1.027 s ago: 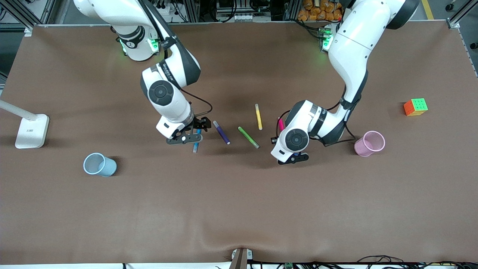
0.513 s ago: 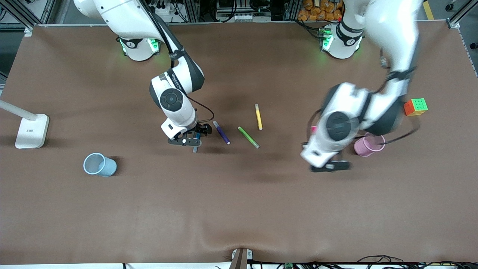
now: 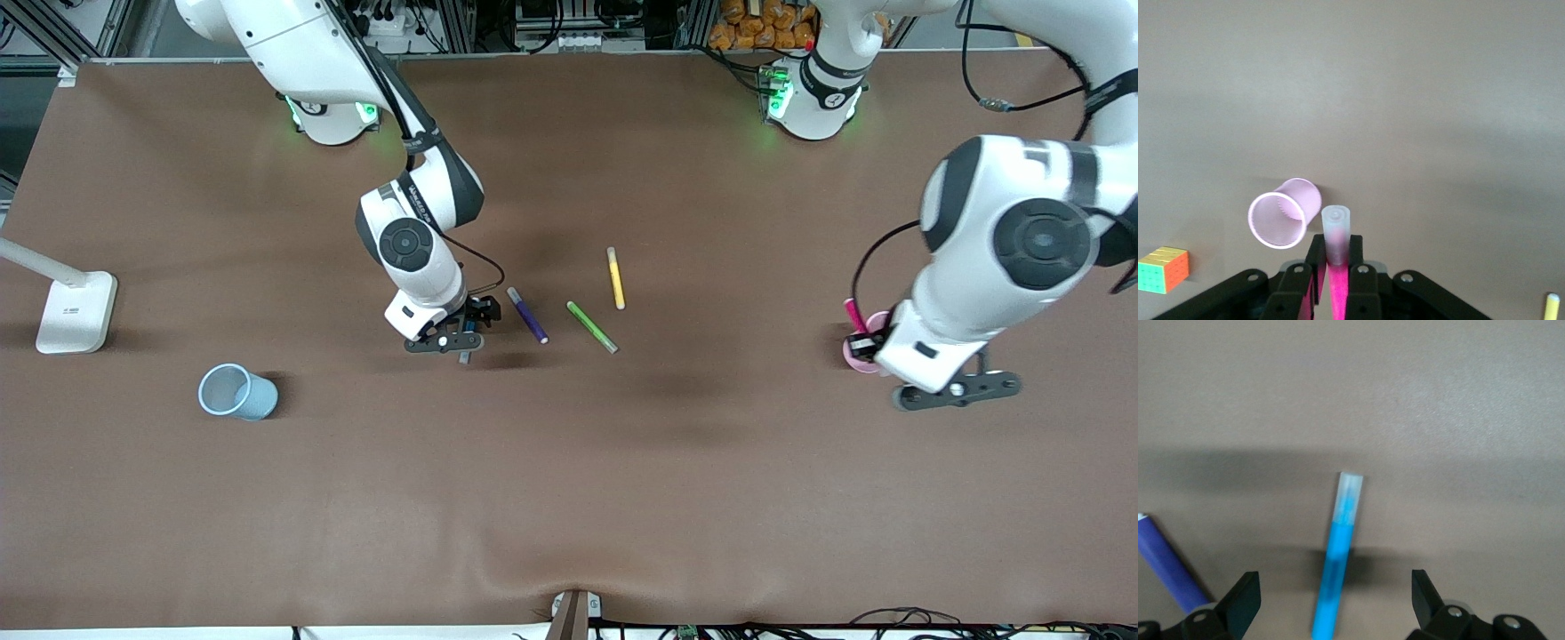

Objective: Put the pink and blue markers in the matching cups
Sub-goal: 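Lift the pink marker toward the pink cup while the right gripper grasps blue, then lower the pink marker into the pink cup with the left gripper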

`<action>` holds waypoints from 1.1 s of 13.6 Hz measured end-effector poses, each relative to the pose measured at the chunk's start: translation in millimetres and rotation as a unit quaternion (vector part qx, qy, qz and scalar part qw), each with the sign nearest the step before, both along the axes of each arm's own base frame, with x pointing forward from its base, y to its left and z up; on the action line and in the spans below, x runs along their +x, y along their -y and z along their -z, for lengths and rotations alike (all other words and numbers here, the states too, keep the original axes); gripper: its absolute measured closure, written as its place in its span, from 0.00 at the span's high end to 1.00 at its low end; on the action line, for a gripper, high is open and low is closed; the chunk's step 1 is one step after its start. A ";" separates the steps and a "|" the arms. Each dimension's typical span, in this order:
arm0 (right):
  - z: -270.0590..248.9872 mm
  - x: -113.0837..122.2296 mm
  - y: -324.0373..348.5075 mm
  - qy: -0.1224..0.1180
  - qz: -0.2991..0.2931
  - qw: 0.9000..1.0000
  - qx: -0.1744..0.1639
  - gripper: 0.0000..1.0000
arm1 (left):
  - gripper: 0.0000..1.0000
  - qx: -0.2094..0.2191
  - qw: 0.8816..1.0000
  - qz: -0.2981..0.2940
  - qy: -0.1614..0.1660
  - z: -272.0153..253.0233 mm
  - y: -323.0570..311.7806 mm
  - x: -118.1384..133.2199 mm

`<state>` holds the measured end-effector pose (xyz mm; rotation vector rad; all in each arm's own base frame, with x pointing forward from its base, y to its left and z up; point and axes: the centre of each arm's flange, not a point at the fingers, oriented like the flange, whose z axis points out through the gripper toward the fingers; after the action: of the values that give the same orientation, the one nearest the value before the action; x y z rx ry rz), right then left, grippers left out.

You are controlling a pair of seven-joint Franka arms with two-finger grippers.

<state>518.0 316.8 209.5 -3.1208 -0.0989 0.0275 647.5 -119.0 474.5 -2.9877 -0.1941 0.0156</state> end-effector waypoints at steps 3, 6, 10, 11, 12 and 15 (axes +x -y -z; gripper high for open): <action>5.8 1.7 0.9 0.002 0.005 1.000 0.000 1.00 | 0.17 0.000 1.000 0.006 -0.002 -3.3 -25.7 3.1; 21.2 3.8 7.7 -0.004 0.010 1.000 -0.005 1.00 | 0.17 0.002 1.000 0.004 -0.006 -11.8 -35.2 -0.3; 28.9 8.8 4.5 -0.004 0.010 1.000 -0.005 1.00 | 0.17 0.045 0.999 0.011 0.003 -42.1 -45.0 -12.2; 28.4 9.8 2.9 -0.003 0.009 1.000 -0.005 1.00 | 0.17 0.049 0.999 0.007 0.001 -47.0 -49.9 -14.9; 27.1 11.4 1.1 -0.001 0.008 1.000 -0.003 1.00 | 0.17 0.052 0.999 0.001 -0.004 -48.1 -55.6 -17.1; 29.4 17.2 0.4 0.001 0.011 1.000 -0.002 1.00 | 0.17 0.076 0.997 -0.027 -0.016 -35.2 -74.7 -19.2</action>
<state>535.2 316.4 180.1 -3.1265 -0.0647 0.0231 628.3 -44.3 509.6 -2.8286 -0.2596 0.0516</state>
